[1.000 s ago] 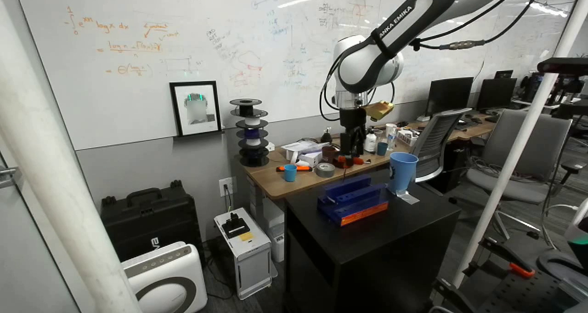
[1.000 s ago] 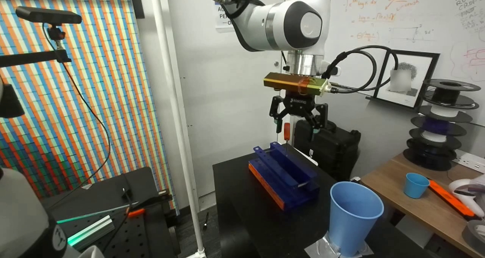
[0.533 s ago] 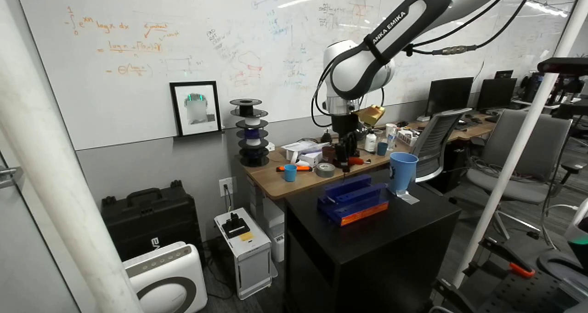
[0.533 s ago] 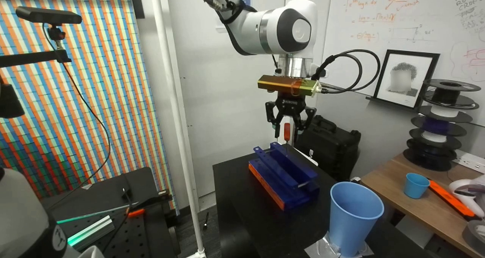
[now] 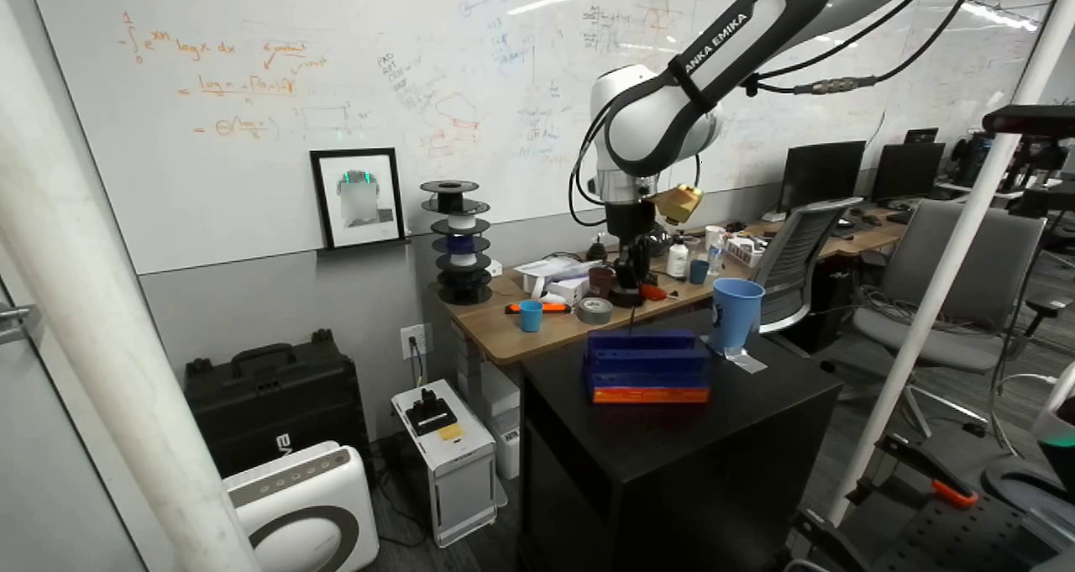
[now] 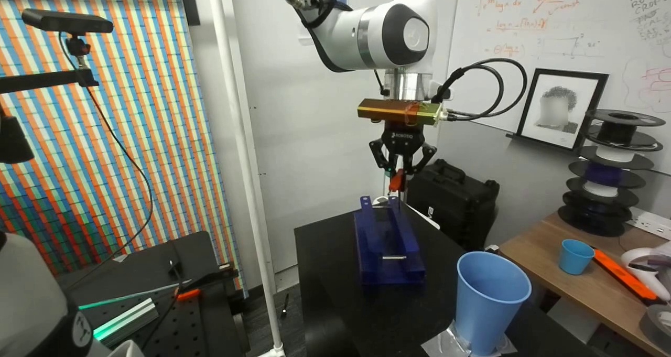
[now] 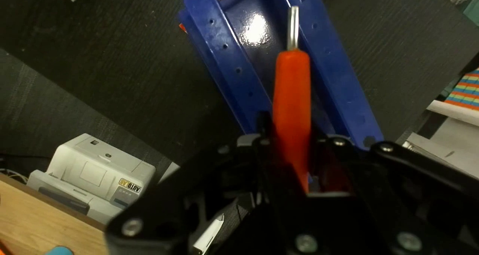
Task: Move the orange handle to the blue cup
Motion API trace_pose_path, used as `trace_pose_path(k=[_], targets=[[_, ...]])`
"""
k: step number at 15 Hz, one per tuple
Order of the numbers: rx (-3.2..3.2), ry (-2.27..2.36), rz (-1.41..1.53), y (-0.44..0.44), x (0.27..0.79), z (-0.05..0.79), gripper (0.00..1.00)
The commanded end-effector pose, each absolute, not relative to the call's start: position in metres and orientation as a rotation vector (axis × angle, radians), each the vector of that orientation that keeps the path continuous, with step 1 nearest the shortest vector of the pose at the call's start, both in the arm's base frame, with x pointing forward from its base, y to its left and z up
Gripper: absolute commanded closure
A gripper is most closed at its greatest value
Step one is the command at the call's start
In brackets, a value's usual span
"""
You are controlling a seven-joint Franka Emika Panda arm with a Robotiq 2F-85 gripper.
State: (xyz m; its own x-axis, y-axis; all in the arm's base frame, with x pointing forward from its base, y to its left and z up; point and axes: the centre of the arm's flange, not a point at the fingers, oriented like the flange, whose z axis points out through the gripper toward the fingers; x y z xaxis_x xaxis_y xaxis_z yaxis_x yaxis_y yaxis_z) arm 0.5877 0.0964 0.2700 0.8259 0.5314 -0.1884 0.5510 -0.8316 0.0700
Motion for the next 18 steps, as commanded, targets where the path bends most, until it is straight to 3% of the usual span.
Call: trace_pose_path(k=[1,13,18], targets=[[2.861,0.883,-0.205,0.09,0.579,0.303,0.89],[2.924,0.835,-0.039,0.085,0.534,0.43,0.89],[2.956,0.5,0.098,0.002,0.528,0.483,0.89]])
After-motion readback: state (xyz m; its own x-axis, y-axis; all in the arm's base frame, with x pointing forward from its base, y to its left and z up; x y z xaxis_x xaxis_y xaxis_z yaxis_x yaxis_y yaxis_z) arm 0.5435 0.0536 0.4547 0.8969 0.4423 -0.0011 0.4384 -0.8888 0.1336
